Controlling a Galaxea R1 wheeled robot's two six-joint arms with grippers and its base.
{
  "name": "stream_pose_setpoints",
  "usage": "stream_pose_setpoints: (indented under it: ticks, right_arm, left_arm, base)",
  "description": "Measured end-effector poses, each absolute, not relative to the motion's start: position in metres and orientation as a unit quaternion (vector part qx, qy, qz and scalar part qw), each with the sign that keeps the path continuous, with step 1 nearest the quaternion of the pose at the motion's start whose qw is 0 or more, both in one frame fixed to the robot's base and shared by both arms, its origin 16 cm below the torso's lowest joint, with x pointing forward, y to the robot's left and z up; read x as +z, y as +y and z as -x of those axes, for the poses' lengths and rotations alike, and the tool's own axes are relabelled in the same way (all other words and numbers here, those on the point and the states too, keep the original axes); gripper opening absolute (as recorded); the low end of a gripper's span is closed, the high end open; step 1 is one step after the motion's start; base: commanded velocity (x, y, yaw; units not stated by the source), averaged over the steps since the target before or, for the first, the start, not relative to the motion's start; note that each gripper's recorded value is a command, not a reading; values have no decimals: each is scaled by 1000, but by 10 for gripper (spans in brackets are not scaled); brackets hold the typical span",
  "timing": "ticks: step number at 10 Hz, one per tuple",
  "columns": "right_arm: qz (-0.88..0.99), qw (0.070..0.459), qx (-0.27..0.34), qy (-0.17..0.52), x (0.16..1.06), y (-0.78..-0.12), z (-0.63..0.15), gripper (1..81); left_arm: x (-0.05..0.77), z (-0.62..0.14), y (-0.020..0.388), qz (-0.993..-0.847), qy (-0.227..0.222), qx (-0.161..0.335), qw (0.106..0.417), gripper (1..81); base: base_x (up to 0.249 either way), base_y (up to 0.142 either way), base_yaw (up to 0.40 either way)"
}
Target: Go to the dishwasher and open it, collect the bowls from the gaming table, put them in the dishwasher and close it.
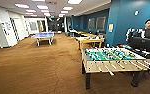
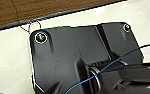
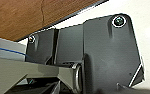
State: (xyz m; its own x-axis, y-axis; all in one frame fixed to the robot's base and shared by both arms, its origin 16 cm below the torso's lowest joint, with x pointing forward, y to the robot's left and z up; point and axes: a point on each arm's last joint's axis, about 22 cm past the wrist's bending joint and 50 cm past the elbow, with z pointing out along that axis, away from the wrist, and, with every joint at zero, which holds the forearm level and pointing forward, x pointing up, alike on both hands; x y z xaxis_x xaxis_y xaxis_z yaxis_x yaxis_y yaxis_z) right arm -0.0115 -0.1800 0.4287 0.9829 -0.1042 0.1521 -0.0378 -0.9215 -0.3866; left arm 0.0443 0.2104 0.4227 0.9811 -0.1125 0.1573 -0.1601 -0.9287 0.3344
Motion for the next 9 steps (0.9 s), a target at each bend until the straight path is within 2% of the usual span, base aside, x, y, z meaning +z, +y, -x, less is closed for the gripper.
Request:
stream_pose_setpoints:
  ticks: [9]
  right_arm:
    - [976, 196, -87, 35, 429, -177, 8, 811]
  left_arm:
    - [423, -48, 212, -980, -70, 70, 175, 811]
  base:
    - [145, 0, 0]
